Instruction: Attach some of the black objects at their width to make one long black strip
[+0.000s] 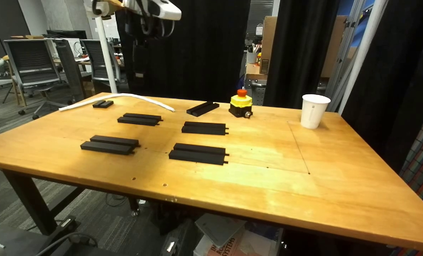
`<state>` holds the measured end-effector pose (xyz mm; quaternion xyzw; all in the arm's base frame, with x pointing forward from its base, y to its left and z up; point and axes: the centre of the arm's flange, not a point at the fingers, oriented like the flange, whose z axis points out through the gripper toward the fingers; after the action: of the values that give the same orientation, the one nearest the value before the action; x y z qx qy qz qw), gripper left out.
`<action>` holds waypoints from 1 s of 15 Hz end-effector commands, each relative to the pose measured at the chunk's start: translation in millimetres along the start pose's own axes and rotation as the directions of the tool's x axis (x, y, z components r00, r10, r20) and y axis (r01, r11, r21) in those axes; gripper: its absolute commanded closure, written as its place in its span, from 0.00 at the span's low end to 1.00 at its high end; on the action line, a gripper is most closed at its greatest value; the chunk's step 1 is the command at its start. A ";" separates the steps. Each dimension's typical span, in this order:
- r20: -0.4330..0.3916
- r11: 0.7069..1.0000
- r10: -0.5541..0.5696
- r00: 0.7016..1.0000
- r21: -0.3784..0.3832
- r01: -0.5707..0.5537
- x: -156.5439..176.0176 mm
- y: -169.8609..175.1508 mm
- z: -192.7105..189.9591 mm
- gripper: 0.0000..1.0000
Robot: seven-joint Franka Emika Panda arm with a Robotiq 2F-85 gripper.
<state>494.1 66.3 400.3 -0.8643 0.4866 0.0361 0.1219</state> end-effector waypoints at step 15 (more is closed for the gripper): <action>-0.074 0.864 0.503 0.861 0.048 -0.500 22.2 50.1 44.3 0.00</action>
<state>496.0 93.5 348.5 -0.7048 0.7036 0.0287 0.0852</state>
